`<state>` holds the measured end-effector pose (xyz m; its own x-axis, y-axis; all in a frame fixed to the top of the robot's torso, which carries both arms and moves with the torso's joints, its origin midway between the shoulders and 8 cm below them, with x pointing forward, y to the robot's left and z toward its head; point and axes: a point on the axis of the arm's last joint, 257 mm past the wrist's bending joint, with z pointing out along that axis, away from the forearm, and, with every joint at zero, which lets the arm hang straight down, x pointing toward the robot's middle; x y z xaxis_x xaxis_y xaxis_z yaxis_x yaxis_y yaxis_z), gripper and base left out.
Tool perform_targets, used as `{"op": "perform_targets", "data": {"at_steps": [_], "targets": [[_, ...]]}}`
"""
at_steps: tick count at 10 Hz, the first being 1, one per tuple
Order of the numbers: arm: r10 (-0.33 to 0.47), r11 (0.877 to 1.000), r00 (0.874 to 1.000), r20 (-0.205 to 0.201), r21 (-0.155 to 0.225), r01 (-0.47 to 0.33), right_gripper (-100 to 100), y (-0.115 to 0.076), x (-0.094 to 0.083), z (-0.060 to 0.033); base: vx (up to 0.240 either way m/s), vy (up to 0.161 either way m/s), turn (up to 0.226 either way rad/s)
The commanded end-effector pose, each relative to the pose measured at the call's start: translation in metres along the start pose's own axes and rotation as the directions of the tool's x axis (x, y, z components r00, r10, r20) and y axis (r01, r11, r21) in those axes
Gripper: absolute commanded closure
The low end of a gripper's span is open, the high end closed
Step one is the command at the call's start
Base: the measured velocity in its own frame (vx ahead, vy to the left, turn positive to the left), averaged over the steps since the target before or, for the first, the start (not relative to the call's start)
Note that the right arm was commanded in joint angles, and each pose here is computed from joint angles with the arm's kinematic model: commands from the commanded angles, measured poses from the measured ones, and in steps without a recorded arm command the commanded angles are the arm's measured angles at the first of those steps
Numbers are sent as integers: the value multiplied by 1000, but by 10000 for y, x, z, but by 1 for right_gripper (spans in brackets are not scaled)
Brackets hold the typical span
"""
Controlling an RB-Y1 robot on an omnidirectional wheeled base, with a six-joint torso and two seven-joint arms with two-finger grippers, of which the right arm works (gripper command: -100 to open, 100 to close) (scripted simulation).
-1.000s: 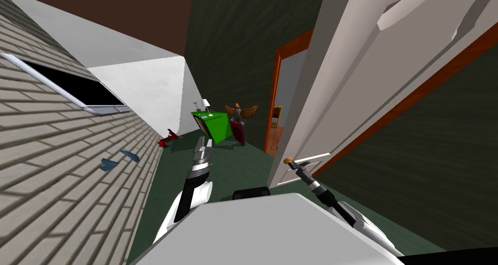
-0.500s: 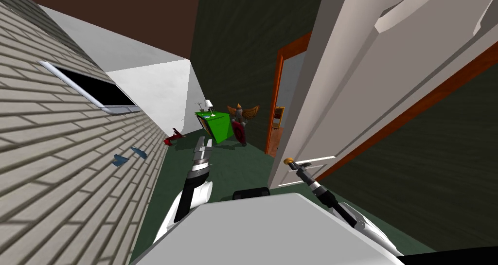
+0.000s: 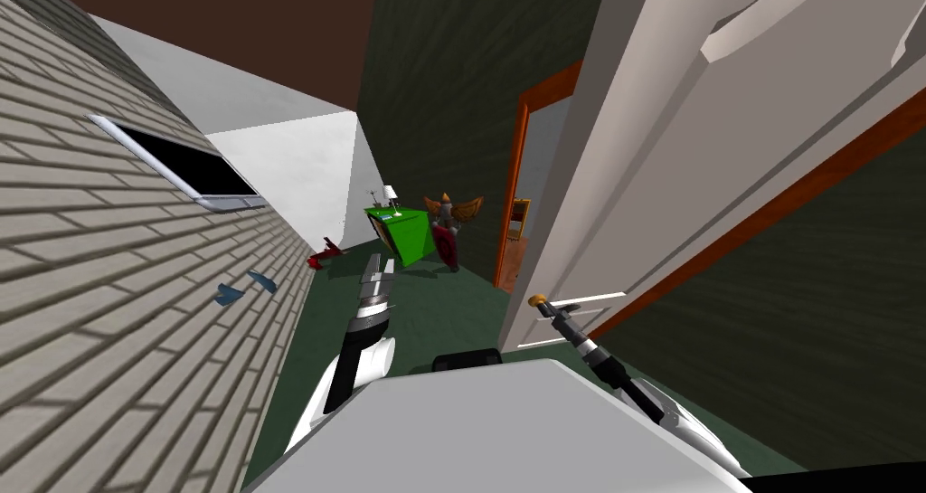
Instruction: Pull the door open
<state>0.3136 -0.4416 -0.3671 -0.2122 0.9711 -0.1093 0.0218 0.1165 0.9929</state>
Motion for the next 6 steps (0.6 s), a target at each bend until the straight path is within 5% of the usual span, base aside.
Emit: {"op": "perform_targets", "data": {"at_steps": [1,6], "targets": [[23,1000,999,-33,16,-22,100,-105,221,-15,-9,-32,66],[23,1000,998,-51,3,-23,100,-65,211,-90,-37,-59,140]]}}
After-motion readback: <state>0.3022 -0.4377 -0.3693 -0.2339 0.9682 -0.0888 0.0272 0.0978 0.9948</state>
